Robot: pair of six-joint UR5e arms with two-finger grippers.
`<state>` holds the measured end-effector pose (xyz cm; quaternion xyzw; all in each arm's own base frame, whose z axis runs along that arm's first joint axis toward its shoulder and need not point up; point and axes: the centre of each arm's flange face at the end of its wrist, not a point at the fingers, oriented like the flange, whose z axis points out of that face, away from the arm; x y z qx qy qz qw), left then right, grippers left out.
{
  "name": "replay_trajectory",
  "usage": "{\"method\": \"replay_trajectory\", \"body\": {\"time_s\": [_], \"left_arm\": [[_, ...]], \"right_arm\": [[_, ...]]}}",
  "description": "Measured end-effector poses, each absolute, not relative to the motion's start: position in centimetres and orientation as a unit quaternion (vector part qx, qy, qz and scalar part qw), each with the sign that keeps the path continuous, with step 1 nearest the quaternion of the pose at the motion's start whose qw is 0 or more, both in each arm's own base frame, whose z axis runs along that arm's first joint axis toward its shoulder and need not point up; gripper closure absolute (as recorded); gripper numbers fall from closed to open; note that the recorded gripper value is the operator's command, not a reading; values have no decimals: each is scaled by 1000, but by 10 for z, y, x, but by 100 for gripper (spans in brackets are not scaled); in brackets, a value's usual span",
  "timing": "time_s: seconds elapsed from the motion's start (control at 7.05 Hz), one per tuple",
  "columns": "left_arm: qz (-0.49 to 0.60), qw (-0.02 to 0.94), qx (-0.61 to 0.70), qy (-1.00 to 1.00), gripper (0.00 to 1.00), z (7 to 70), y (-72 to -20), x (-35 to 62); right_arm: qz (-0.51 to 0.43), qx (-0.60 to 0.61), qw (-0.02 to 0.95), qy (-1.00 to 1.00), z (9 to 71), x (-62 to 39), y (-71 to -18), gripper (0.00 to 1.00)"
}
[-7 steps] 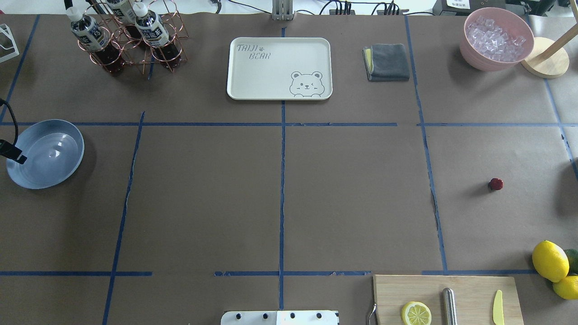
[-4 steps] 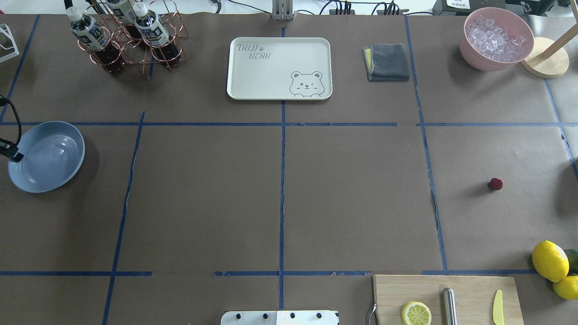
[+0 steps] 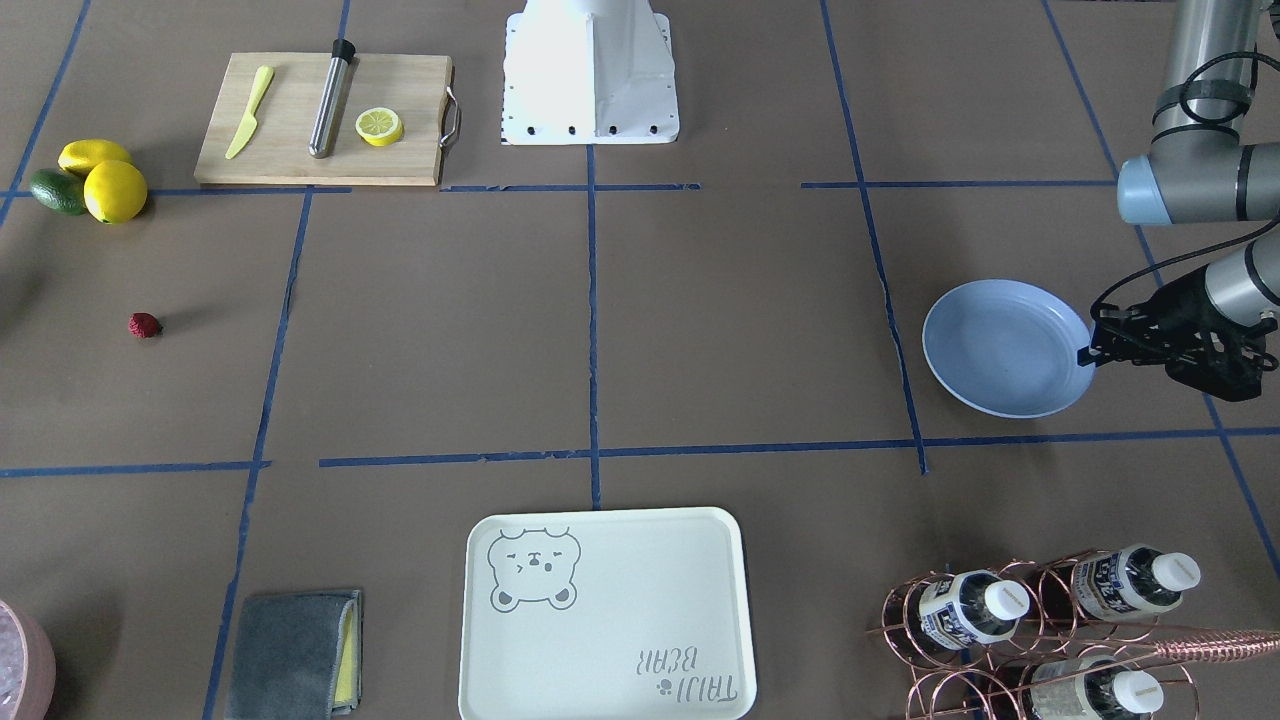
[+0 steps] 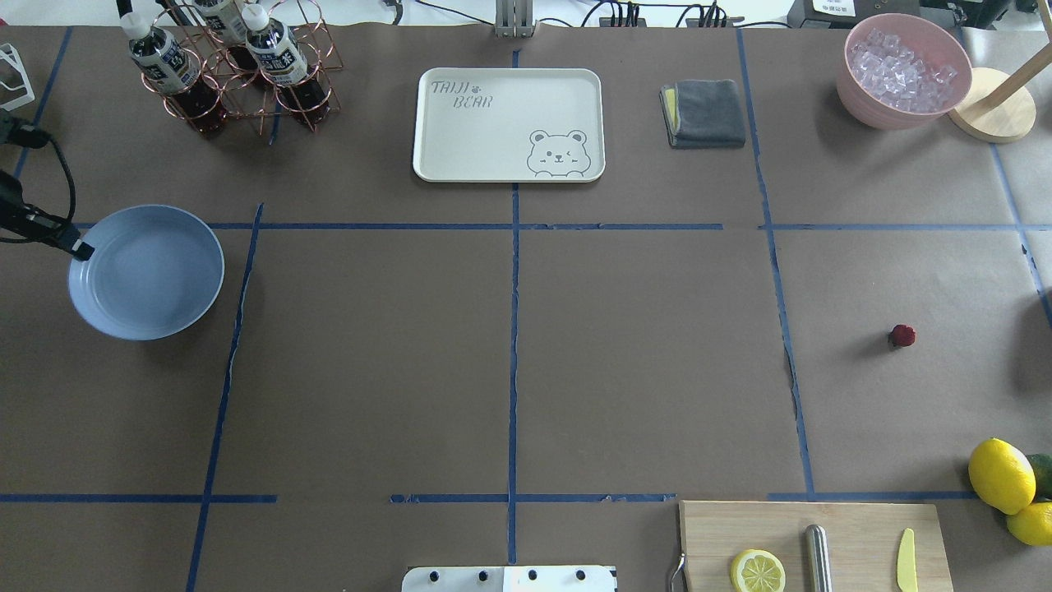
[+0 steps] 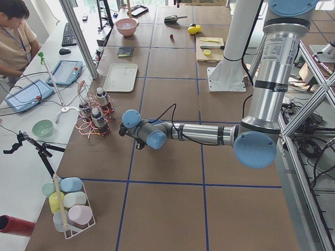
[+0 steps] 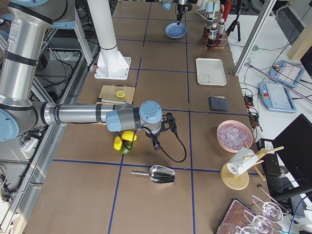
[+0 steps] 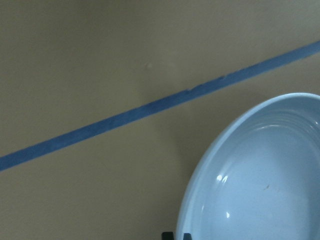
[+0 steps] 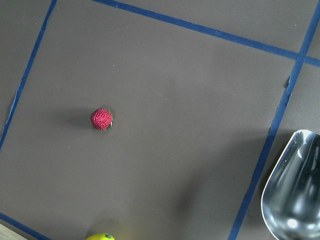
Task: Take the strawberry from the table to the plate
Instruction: 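Grasp the light blue plate rim with the left gripper and slide it inward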
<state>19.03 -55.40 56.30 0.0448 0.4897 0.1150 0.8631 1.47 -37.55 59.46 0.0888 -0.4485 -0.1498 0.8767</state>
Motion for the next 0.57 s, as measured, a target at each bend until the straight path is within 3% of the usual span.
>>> {"method": "replay_trajectory", "body": {"time_s": [0.57], "left_arm": [[34,834,-66,547,100,366,-500,387]], "right_arm": [[-151,91,869,-463,590,13,-375,0]]}}
